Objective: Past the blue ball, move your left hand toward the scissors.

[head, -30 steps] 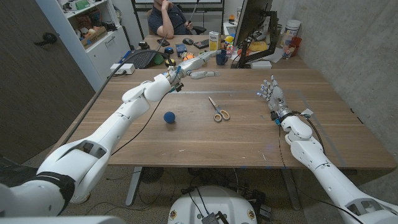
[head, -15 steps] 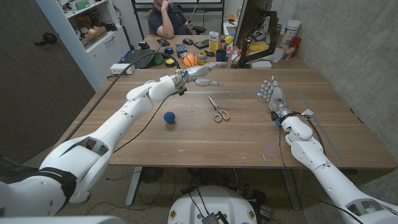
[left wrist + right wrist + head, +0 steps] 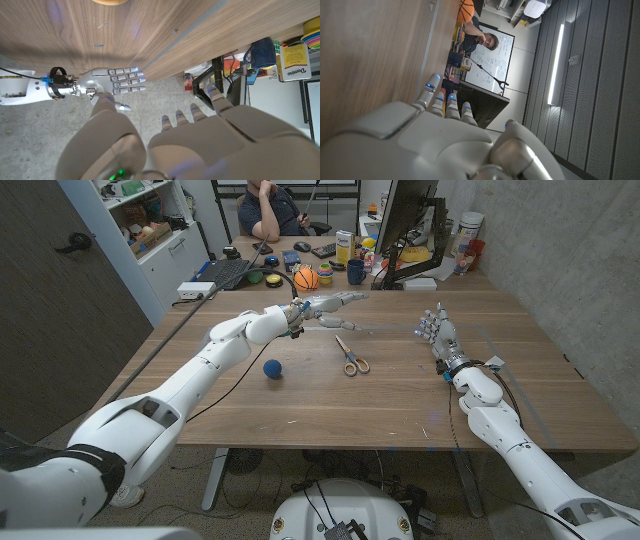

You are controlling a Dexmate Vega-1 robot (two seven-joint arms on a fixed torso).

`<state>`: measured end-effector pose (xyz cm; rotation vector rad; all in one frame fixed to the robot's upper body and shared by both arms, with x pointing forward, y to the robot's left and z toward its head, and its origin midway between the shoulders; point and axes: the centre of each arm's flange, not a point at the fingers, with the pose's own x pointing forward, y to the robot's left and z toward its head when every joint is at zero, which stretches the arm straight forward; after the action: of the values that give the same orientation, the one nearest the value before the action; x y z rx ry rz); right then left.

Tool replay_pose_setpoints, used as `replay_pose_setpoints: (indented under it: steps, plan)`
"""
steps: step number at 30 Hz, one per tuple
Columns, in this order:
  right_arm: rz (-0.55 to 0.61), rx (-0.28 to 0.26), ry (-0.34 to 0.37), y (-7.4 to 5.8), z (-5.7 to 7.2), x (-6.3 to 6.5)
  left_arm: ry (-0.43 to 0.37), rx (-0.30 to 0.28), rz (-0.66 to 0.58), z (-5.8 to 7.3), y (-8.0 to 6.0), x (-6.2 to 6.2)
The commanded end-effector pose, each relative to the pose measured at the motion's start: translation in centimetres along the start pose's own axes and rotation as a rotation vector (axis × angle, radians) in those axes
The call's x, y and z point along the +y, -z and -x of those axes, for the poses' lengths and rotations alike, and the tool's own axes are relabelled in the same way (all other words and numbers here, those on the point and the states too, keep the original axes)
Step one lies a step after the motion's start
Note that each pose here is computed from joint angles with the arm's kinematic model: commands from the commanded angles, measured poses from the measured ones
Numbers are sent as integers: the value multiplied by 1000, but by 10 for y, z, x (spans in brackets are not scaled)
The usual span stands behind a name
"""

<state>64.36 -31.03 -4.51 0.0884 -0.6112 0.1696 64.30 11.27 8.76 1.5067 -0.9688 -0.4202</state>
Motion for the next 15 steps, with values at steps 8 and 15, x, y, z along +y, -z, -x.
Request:
replay_pose_setpoints:
  steps: [8, 15]
  plan:
    - [-3, -8, 6, 0, -1, -2, 120, 34, -31, -15, 4, -33]
    - [-10, -6, 11, 1, -2, -2, 153, 41, -34, -17, 7, -39]
